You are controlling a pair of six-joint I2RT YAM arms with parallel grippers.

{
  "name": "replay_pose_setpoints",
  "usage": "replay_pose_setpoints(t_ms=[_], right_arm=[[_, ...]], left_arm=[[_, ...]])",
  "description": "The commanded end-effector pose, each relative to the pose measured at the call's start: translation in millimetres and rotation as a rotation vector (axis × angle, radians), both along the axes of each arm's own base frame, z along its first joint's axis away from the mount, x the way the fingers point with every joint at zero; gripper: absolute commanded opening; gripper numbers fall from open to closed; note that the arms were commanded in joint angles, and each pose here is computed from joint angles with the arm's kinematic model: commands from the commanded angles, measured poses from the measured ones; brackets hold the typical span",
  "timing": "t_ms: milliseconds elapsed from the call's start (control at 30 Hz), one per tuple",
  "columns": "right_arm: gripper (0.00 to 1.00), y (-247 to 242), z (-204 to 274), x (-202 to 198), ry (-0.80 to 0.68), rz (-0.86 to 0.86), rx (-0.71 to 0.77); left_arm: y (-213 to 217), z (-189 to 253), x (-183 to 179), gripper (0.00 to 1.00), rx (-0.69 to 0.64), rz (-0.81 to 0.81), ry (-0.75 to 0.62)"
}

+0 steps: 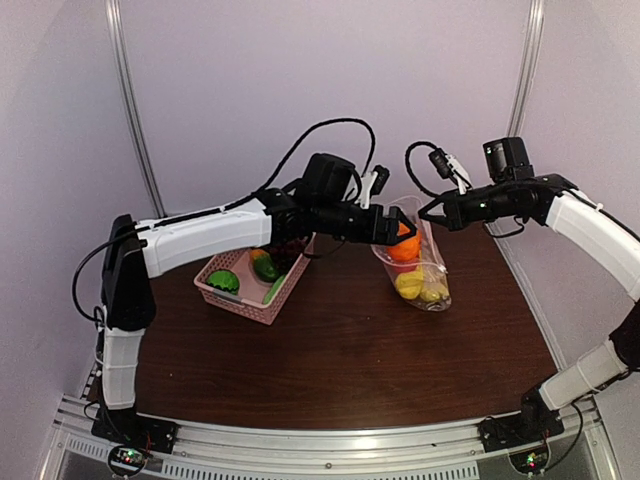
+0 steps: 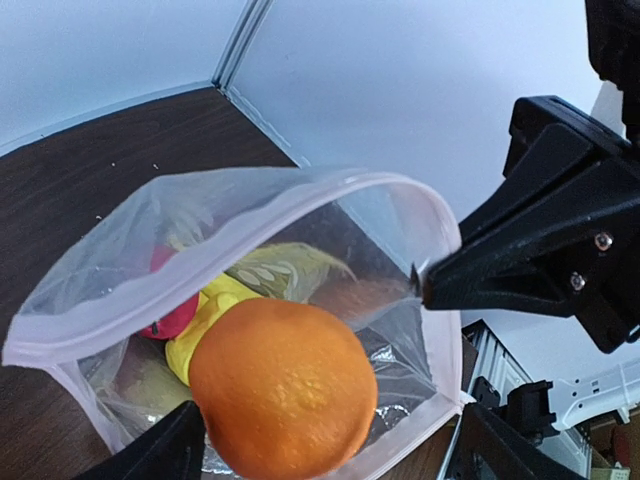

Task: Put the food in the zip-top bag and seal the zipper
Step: Place the fake fruit in the bin, then pick up the fake fruit from the bin.

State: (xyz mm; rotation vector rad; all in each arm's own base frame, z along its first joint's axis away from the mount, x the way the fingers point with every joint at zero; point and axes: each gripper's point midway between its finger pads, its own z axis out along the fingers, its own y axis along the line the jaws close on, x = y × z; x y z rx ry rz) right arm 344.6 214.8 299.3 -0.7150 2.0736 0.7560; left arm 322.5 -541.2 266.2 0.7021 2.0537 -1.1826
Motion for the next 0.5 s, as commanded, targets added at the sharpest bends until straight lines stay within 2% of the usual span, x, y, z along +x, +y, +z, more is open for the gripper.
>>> replay_pose_setpoints(t_ms=[0, 133, 267, 367, 467], right_arm=[[0.0, -3.6, 19.8, 0.3, -0.03, -0.006, 0.021], [0.0, -9.8, 11.1, 11.9, -0.006, -0.031, 0.016], [0.0, -12.1, 13.0, 18.2, 0.016, -0.03, 0.059], [0.0, -22.0, 33.9, 24.3, -0.026, -0.045, 0.056], [0.0, -43.3, 67.6, 30.2, -0.124, -0.1, -0.002]], left_arm=[[23.2, 59.8, -13.3, 0.91, -0.016, -0.021, -0.148], [59.8, 93.4, -19.7, 0.93, 0.007, 0.035, -0.275], [106.3, 88.5, -11.7, 0.95, 0.107, 0.149, -0.335], [149.3, 64.6, -1.0, 0.96, 0.209, 0.253, -0.306], [203.4, 15.5, 14.1, 0.95, 0.374, 0.378, -0.183]])
